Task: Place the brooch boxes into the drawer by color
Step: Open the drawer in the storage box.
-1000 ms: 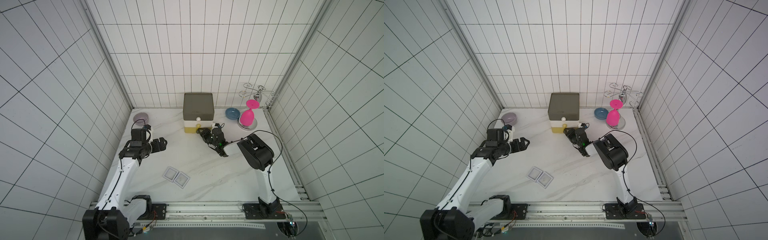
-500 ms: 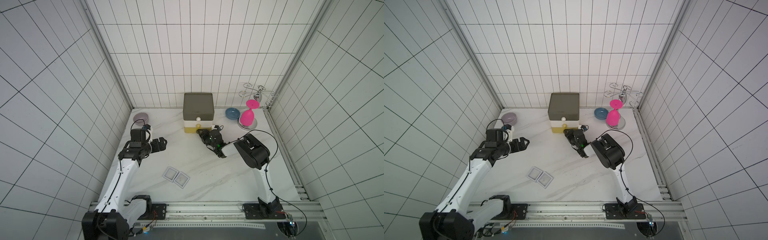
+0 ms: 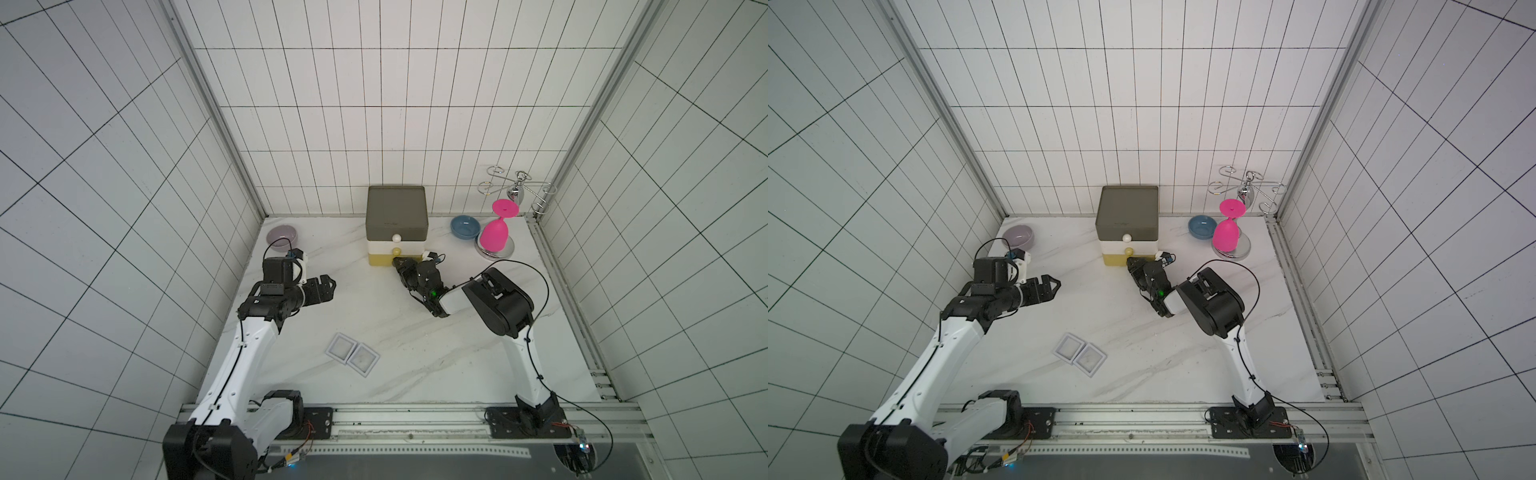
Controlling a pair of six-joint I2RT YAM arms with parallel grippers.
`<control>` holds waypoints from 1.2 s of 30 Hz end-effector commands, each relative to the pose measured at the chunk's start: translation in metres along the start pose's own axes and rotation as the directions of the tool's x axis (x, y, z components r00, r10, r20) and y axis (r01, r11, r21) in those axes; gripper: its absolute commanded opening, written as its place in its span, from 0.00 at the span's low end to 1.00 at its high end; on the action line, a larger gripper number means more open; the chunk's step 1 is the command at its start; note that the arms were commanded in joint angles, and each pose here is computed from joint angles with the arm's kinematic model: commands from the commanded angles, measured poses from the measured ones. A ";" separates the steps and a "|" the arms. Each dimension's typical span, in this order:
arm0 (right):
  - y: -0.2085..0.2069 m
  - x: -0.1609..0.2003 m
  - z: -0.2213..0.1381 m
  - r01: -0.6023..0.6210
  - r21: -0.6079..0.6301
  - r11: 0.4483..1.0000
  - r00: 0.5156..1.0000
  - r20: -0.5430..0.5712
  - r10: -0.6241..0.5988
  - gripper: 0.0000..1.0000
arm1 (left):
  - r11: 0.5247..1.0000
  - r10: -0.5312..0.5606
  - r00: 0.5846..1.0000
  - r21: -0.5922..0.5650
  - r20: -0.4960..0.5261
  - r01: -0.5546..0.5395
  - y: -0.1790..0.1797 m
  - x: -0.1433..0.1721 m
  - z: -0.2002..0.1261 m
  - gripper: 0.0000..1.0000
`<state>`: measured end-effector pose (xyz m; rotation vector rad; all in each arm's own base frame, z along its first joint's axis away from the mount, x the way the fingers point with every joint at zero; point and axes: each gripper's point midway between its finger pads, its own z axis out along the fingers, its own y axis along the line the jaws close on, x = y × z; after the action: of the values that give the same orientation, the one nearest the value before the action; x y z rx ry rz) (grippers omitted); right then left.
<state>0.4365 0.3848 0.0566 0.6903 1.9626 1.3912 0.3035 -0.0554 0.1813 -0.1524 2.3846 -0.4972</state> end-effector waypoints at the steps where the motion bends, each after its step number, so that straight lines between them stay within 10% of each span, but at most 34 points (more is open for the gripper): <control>1: 0.034 0.017 0.013 0.008 -0.107 0.994 0.999 -0.036 -0.012 0.49 | 1.000 0.014 0.999 0.010 0.029 -0.014 -0.003 -0.005 -0.003 0.95; 10: 0.031 0.014 0.013 -0.010 -0.115 0.993 1.000 -0.011 0.009 0.18 | 1.000 0.014 0.999 0.007 0.029 -0.014 -0.003 -0.004 -0.003 0.95; 36: 0.031 0.055 -0.066 -0.003 -0.123 0.992 0.998 -0.065 -0.005 0.16 | 0.999 0.028 0.999 -0.019 0.039 -0.027 -0.001 -0.002 -0.006 0.95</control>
<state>0.3692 0.3860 0.0602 0.6560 1.9762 1.4433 0.3017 -0.0544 0.1849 -0.1472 2.3679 -0.4717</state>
